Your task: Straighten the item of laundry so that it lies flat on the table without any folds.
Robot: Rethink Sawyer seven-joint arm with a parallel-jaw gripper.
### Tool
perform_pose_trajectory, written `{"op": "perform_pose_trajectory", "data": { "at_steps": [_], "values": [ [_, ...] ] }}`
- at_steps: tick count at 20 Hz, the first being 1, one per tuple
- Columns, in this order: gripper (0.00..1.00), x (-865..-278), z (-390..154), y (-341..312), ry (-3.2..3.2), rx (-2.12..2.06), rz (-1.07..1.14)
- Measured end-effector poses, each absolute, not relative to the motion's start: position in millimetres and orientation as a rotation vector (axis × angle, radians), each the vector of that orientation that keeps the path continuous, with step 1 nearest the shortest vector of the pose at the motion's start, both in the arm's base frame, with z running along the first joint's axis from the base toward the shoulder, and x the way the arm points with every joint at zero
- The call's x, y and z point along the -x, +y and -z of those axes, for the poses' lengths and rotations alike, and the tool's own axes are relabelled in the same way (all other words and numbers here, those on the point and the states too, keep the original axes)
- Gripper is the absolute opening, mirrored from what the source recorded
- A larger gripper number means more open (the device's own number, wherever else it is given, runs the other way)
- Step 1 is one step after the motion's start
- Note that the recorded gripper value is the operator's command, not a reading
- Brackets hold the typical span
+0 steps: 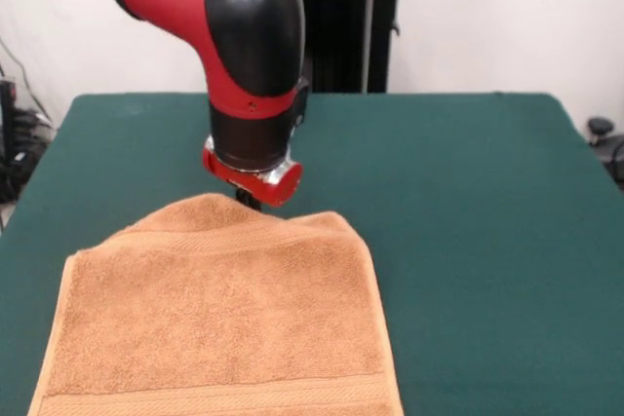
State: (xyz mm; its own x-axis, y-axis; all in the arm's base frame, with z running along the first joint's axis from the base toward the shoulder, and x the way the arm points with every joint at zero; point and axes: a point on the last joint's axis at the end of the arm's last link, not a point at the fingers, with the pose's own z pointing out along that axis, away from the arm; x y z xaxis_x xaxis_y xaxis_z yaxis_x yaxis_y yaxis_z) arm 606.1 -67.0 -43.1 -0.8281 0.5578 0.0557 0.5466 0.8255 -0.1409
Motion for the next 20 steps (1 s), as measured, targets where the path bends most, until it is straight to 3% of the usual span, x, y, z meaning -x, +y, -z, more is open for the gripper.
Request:
{"op": "perform_pose_trajectory", "data": {
  "at_steps": [11, 20],
  "values": [
    [0.0, -578, 41, -128, -3.098, 0.407, -0.345],
    [0.0, -578, -3, -151, -3.026, 0.396, -0.339]
  ]
}}
